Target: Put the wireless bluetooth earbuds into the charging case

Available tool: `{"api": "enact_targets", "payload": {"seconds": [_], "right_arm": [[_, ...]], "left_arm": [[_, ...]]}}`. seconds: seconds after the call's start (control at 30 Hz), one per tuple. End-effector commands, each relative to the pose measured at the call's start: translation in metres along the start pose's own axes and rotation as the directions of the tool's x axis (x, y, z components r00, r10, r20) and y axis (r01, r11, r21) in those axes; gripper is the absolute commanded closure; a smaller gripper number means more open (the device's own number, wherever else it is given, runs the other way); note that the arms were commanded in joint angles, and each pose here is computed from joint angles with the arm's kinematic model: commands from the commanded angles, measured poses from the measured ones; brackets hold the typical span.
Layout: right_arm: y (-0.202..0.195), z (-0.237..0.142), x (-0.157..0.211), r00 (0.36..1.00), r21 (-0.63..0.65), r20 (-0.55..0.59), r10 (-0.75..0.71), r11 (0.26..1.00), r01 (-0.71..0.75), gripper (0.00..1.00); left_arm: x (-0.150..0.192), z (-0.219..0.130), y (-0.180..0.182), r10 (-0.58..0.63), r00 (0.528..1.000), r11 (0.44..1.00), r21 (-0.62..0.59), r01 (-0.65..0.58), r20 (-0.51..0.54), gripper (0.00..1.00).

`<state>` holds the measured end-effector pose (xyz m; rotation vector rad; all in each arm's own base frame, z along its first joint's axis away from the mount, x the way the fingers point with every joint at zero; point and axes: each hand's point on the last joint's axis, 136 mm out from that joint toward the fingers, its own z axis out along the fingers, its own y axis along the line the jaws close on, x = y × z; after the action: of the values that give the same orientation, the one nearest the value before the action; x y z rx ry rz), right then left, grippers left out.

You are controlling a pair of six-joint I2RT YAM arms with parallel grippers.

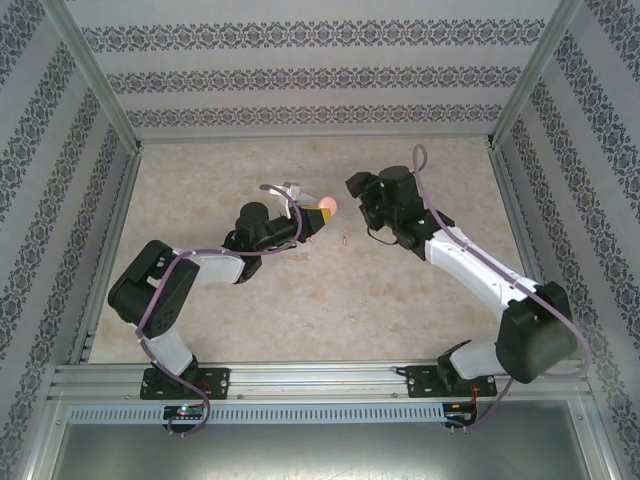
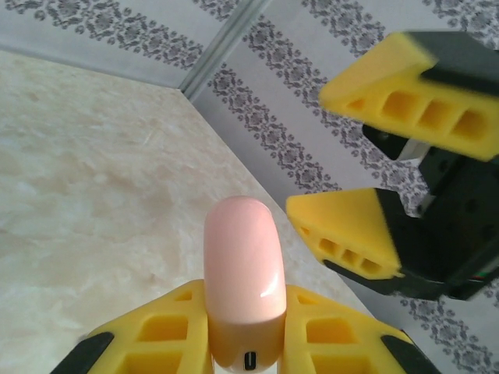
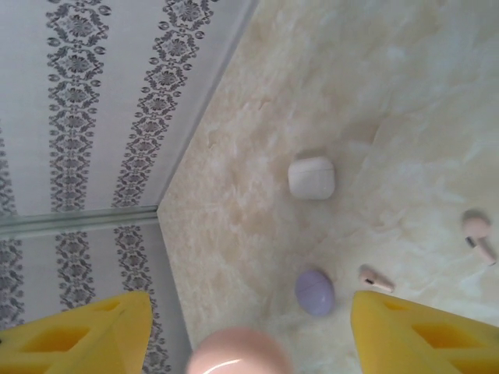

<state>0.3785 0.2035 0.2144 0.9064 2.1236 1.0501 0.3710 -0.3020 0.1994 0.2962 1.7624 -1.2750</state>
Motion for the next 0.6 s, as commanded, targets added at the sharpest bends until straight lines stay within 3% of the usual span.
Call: {"api": "enact_targets", "payload": {"seconds": [0.0, 0.1, 0.27, 0.43, 0.57], "right_arm": [[-0.009, -0.005, 0.001, 0.982, -0.052, 0.005, -0.186, 0.981, 0.186, 0.32], [-0.009, -0.021, -0.003, 0.930, -0.097, 0.043, -0.365, 0.925, 0.368, 0.32], [0.006, -0.050, 0.010, 0.785, -0.215, 0.062, -0.617, 0.760, 0.614, 0.32], [0.015, -0.067, 0.037, 0.679, -0.355, 0.024, -0.734, 0.628, 0.692, 0.33], [0.021, -0.069, 0.053, 0.646, -0.439, -0.010, -0.763, 0.584, 0.683, 0.33]], "left_arm": [[-0.010, -0.005, -0.024, 0.070, 0.996, 0.995, 0.074, -0.066, -0.056, 1.00], [-0.009, -0.010, -0.034, 0.097, 0.989, 0.991, 0.102, -0.085, -0.111, 1.00], [-0.009, -0.018, -0.045, 0.135, 0.976, 0.986, 0.120, -0.115, -0.172, 1.00], [-0.004, -0.024, -0.052, 0.147, 0.968, 0.980, 0.164, -0.114, -0.206, 1.00], [0.000, -0.026, -0.059, 0.153, 0.959, 0.972, 0.209, -0.104, -0.237, 1.00]]}}
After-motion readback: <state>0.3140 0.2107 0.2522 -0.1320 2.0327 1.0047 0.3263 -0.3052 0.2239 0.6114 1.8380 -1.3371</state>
